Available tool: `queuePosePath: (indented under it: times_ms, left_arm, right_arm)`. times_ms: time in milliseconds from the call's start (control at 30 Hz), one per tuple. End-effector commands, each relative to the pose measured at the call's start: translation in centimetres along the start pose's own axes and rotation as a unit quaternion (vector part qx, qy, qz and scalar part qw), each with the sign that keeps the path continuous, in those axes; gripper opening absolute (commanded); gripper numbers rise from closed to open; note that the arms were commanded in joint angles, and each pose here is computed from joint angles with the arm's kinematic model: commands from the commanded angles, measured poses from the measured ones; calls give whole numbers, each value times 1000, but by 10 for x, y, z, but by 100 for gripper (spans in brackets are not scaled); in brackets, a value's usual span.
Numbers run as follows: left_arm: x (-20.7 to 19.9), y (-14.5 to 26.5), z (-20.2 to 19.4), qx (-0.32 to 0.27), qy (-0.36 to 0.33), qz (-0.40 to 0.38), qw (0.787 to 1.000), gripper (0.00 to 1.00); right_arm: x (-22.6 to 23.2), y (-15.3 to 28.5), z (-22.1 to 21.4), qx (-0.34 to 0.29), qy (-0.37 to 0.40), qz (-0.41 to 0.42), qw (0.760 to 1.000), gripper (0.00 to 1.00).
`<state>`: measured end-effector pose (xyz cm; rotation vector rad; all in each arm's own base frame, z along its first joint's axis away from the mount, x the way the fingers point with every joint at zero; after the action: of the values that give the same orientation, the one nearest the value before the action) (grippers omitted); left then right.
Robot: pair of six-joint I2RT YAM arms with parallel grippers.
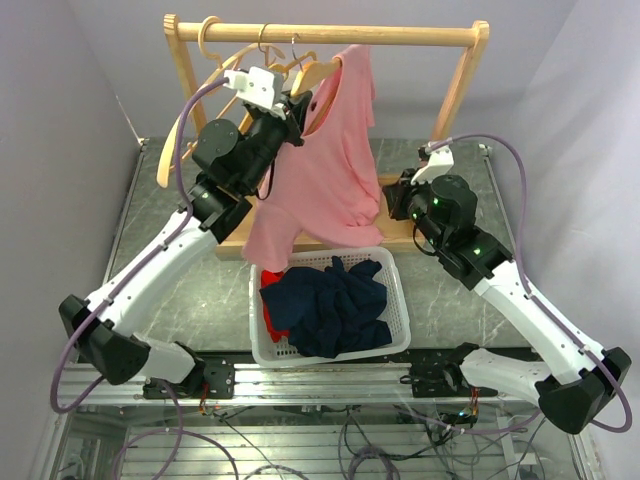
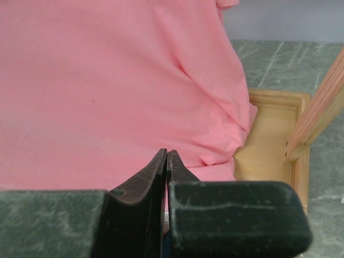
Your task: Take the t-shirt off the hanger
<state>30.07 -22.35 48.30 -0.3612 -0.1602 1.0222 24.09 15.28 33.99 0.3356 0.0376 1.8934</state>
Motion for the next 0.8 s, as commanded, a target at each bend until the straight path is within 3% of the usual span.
queuePosePath:
  times_ms: [0, 100, 300, 400, 500, 667, 767]
  left_arm:
    - [4, 20, 29, -54, -3, -8, 999, 7]
    - [3, 31, 25, -40, 1, -15, 999, 7]
    - [-2, 61, 19, 3, 42, -47, 998, 7]
    - [-6, 83, 17, 3, 74, -71, 995, 7]
    - [-8, 100, 10, 15, 90, -84, 992, 7]
    - [-21, 114, 5, 29, 134, -128, 982, 7]
    - [-33, 119, -1, 42, 145, -141, 978, 7]
  right_arm:
    - [0, 1, 2, -17, -19, -9, 1000, 5]
    - [-3, 0, 0, -15, -28, -28, 999, 12]
    - [-8, 1, -10, -23, -28, -42, 998, 14]
    - [-7, 10, -14, -48, -16, 2, 999, 25]
    - [-2, 13, -9, -53, -13, 29, 998, 25]
    - [13, 7, -3, -42, -23, 56, 997, 38]
    - [36, 10, 6, -76, -15, 51, 996, 55]
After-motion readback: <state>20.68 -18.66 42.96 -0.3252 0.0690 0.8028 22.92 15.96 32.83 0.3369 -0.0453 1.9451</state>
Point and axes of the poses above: each gripper's point midway between its finger pads, its own y axis back along the fingers, its own x axis along the line the jaws close on, z = x × y, the point moved 9 cm from there along y, back along the fingers
